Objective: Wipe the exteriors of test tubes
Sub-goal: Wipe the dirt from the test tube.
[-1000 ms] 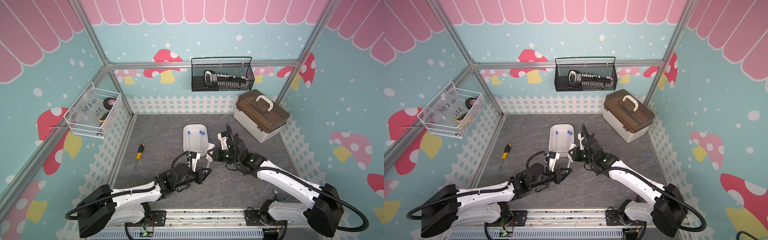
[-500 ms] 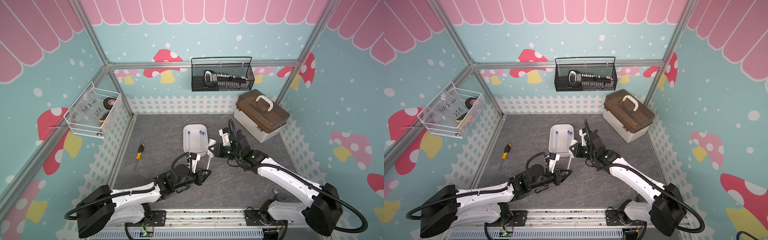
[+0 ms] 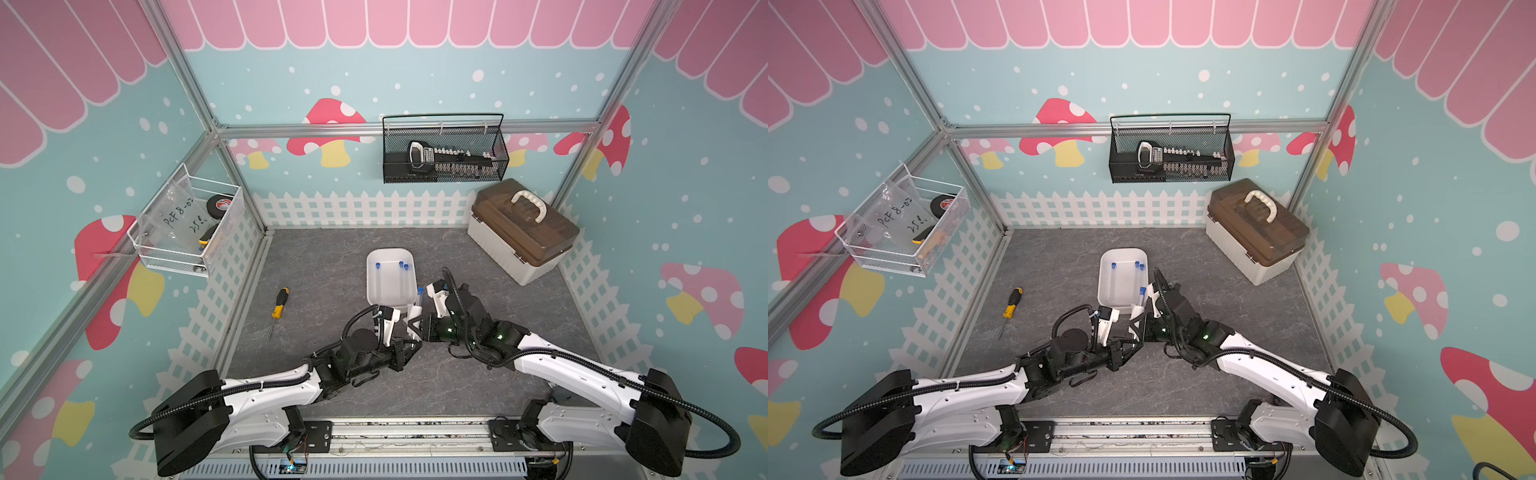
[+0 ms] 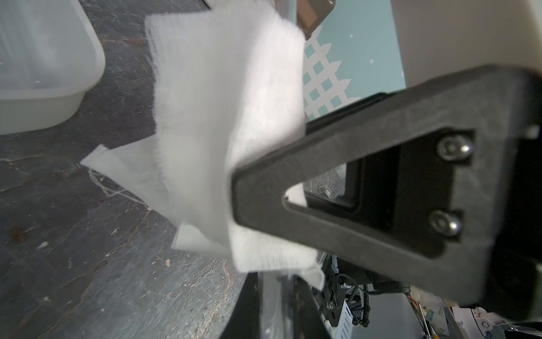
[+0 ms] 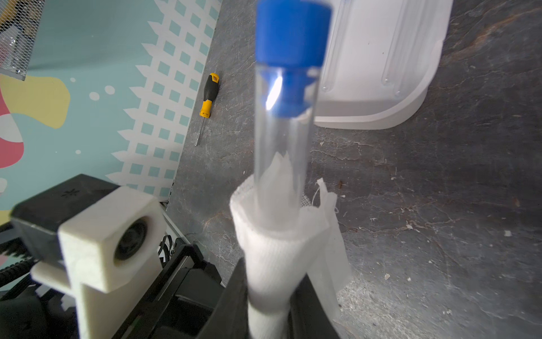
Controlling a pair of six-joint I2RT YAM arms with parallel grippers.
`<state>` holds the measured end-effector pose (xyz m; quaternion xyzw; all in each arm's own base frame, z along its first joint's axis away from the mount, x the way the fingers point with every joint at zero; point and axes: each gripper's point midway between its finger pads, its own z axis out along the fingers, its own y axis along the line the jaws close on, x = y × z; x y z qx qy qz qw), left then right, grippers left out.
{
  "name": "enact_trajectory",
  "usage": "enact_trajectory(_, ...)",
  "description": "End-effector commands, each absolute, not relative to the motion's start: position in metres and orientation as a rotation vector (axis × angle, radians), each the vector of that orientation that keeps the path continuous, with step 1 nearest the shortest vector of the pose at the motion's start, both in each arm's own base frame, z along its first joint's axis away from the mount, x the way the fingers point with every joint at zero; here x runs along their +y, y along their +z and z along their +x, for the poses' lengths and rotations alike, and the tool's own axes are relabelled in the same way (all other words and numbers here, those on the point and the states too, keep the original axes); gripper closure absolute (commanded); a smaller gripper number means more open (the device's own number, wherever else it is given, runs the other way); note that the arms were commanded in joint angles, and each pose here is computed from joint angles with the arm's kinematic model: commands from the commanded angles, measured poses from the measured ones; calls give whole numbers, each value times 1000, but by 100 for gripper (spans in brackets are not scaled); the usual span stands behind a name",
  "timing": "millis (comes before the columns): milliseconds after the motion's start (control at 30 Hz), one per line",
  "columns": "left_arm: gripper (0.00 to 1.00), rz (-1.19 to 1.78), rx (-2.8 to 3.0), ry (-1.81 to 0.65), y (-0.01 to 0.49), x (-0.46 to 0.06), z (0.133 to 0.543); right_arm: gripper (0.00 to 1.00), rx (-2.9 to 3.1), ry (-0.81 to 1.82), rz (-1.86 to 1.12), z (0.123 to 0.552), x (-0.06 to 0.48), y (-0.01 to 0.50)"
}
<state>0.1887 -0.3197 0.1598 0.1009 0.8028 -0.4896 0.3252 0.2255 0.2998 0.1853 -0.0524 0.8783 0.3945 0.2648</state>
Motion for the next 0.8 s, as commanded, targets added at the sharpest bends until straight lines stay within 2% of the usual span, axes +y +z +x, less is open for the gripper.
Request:
enact_trajectory(0, 92, 236, 2058, -1287, 172, -316, 194, 79, 2397, 1075, -116, 222, 302, 175)
enact_trajectory(133, 92, 240, 2059, -1290, 173, -315, 193, 79, 2360, 1010, -102, 231, 293, 182)
enact_trajectory(500, 92, 252, 2072, -1300, 169, -316, 190, 78, 2283, 961, -82, 299, 278, 214)
enact_trajectory(767, 92, 251, 2068, -1294, 171, -318, 193, 79, 2290, 1020, -135, 290, 293, 218)
